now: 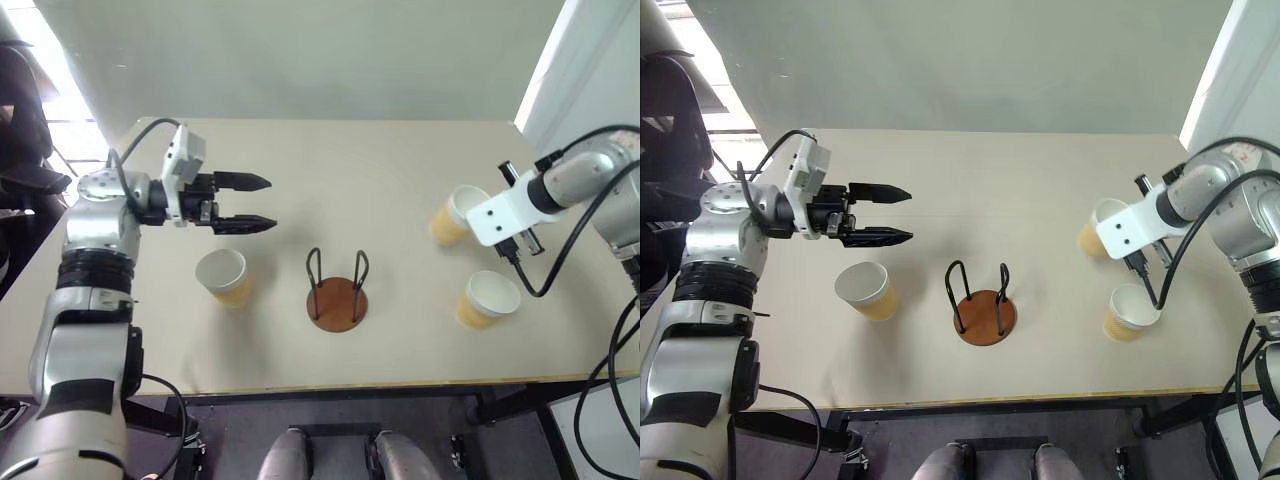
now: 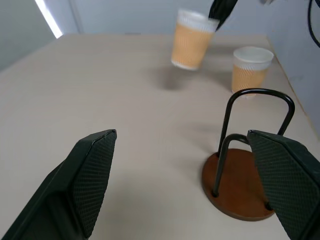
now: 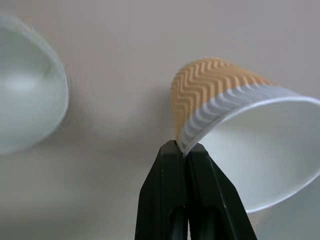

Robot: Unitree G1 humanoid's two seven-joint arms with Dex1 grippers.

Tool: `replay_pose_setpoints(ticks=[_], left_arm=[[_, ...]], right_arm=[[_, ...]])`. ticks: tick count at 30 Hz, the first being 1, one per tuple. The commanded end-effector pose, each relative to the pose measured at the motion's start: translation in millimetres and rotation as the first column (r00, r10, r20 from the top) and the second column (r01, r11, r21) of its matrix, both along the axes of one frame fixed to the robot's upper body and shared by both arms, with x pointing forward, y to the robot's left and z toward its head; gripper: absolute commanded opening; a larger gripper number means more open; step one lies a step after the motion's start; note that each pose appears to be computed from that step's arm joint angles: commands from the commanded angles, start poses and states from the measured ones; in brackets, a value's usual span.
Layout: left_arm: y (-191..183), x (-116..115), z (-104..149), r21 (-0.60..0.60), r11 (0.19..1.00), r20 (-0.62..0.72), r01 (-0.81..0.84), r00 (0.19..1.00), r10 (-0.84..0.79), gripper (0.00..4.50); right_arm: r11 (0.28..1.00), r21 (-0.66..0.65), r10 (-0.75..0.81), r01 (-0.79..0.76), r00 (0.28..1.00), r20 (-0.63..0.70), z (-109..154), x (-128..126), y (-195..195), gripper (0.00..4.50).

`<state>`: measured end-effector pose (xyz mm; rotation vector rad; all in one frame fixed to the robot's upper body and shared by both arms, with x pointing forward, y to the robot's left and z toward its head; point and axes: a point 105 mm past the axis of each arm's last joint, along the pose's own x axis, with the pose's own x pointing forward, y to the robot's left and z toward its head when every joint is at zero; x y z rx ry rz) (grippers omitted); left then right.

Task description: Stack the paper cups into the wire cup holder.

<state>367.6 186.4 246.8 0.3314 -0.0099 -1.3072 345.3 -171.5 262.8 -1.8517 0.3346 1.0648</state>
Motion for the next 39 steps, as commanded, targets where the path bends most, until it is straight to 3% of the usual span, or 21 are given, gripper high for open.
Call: replay_pose_setpoints(ticks=[1, 7, 11, 27, 32, 39], left_arm=[[-5.8, -3.0, 11.4, 0.005, 0.998, 0.047, 0.062, 0.997, -0.062, 4.50], [-12.6, 1.9, 7.3, 0.021, 0.997, 0.037, 0.072, 0.997, -0.073, 4.50], [-18.6, 4.4, 5.2, 0.054, 0.995, 0.033, 0.084, 0.996, -0.086, 4.50], [-15.6, 15.5, -7.6, 0.086, 0.995, 0.016, 0.047, 0.999, -0.048, 4.50], [-9.4, 10.9, -13.4, 0.067, 0.996, 0.017, 0.052, 0.998, -0.053, 4.50], [-11.0, 1.2, -11.3, 0.067, 0.992, 0.006, 0.104, 0.995, -0.105, 4.50]], right_arm=[[0.998, 0.041, 0.041, -0.046, 0.994, 0.100, 39.6, -12.2, 20.7, 0.02], [0.992, 0.054, 0.104, -0.114, 0.982, 0.156, 66.9, -27.9, 46.9, 0.02], [0.987, 0.067, 0.133, -0.145, 0.978, 0.161, 71.8, -37.1, 56.8, 0.02], [0.976, 0.082, 0.195, -0.201, 0.977, 0.084, 56.4, -50.5, 72.8, 0.02], [0.959, 0.128, 0.254, -0.252, 0.967, -0.004, 46.7, -56.0, 75.4, 0.02], [0.942, 0.128, 0.316, -0.311, 0.948, -0.020, 45.9, -55.7, 76.1, 0.02]])
